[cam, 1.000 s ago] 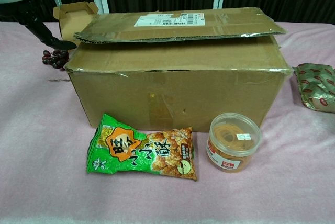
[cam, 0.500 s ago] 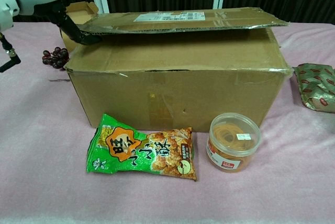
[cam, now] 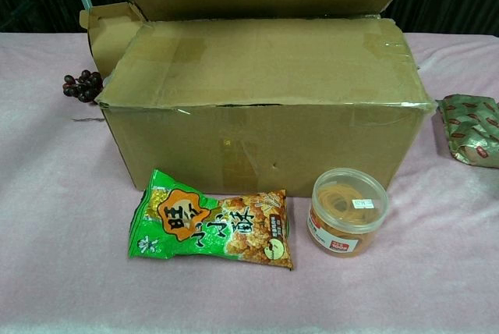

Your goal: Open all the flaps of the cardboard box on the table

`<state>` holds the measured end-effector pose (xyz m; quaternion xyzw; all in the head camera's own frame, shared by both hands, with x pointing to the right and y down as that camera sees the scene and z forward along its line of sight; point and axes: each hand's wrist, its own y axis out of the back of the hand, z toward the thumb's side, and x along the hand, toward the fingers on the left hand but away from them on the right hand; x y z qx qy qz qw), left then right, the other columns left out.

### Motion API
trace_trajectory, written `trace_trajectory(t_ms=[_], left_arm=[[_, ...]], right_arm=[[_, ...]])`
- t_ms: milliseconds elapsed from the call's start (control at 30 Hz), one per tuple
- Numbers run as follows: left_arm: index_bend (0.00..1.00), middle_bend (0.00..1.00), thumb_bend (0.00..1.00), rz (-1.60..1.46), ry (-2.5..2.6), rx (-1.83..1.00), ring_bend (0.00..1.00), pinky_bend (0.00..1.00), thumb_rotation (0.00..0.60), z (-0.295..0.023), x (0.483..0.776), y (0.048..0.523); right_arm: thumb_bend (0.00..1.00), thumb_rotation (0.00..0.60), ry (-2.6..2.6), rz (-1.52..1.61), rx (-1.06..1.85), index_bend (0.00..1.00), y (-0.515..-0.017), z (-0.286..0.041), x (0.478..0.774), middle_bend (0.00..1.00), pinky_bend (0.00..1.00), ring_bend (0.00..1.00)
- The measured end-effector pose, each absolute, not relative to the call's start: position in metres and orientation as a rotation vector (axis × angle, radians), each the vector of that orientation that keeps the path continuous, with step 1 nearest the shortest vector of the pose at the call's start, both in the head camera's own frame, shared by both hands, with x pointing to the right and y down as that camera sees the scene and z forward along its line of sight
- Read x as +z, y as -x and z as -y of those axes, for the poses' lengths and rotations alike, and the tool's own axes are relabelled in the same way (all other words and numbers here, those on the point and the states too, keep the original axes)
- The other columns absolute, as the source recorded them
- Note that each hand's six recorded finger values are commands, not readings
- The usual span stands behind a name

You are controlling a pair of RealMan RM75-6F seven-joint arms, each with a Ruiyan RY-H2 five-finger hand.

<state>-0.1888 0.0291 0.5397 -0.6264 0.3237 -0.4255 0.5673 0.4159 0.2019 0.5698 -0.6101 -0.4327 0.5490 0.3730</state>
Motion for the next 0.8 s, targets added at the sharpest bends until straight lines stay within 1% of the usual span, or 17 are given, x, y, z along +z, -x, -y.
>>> trace_trajectory(t_ms=[233, 467, 667, 800], left_arm=[[0.0, 0.0, 0.27, -0.763, 1.374, -1.019, 0.0, 0.0, 0.6, 0.014, 0.533, 0.187], [0.0, 0.0, 0.27, -0.741, 1.278, -1.069, 0.0, 0.0, 0.6, 0.057, 0.542, 0.183], [0.0, 0.0, 0.27, -0.728, 1.231, -1.114, 0.0, 0.0, 0.6, 0.079, 0.557, 0.18], [0.0, 0.0, 0.27, -0.741, 1.239, -1.117, 0.0, 0.0, 0.6, 0.08, 0.562, 0.183]], right_arm=[[0.3, 0.6, 1.575, 1.123, 1.415, 0.0, -0.416, -0.201, 0.572, 0.0, 0.21, 0.0], [0.3, 0.6, 1.589, 1.136, 1.419, 0.0, -0.416, -0.201, 0.574, 0.0, 0.21, 0.0], [0.3, 0.6, 1.59, 1.143, 1.425, 0.0, -0.416, -0.201, 0.574, 0.0, 0.21, 0.0], [0.3, 0.6, 1.586, 1.15, 1.428, 0.0, -0.417, -0.2, 0.574, 0.0, 0.21, 0.0]])
